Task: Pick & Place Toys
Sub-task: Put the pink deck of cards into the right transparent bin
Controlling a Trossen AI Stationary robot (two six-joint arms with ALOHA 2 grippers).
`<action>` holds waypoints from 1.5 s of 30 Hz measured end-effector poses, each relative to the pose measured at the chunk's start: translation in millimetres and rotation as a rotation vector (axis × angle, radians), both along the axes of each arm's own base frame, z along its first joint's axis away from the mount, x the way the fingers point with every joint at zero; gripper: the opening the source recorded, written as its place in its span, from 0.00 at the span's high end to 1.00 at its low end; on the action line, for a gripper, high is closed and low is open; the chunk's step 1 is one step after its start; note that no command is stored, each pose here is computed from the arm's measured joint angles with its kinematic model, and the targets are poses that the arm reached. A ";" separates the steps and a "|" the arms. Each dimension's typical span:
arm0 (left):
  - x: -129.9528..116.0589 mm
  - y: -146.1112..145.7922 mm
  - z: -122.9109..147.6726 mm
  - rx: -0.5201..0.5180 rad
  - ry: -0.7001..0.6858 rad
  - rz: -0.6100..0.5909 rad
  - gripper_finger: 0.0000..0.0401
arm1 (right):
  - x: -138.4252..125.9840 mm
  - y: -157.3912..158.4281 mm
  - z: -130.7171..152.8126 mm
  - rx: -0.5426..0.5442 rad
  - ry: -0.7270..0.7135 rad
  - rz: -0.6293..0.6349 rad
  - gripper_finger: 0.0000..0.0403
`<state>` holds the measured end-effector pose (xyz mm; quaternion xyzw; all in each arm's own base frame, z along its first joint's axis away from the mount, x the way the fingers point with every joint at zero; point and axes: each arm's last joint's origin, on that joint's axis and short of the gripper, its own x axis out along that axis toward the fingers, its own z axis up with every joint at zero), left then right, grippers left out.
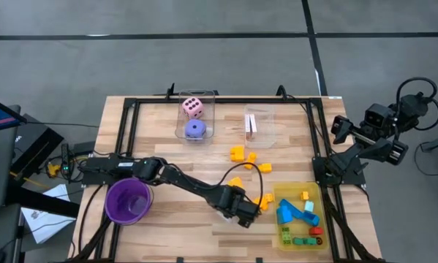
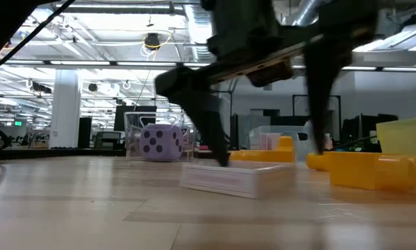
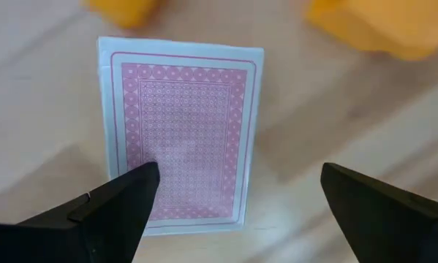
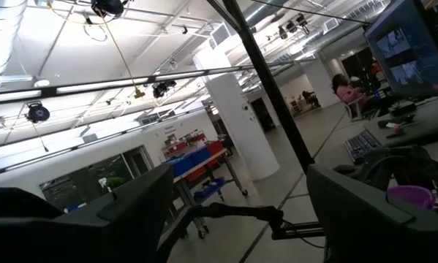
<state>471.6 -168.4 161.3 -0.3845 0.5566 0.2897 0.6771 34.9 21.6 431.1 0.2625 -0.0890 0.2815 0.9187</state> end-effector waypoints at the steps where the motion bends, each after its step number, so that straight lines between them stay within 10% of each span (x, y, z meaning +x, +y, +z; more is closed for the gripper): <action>1: -2.3 1.2 1.1 0.011 0.018 0.002 0.04 | 0.0 0.0 0.0 0.000 0.000 0.000 0.24; 20: -20.2 9.9 34.2 0.206 0.032 -0.051 0.04 | 0.4 0.4 -1.8 -0.012 0.015 0.003 0.24; 45: -24.1 21.1 -6.6 0.165 0.100 -0.019 0.04 | 1.3 1.0 -4.9 -0.032 0.043 0.002 0.24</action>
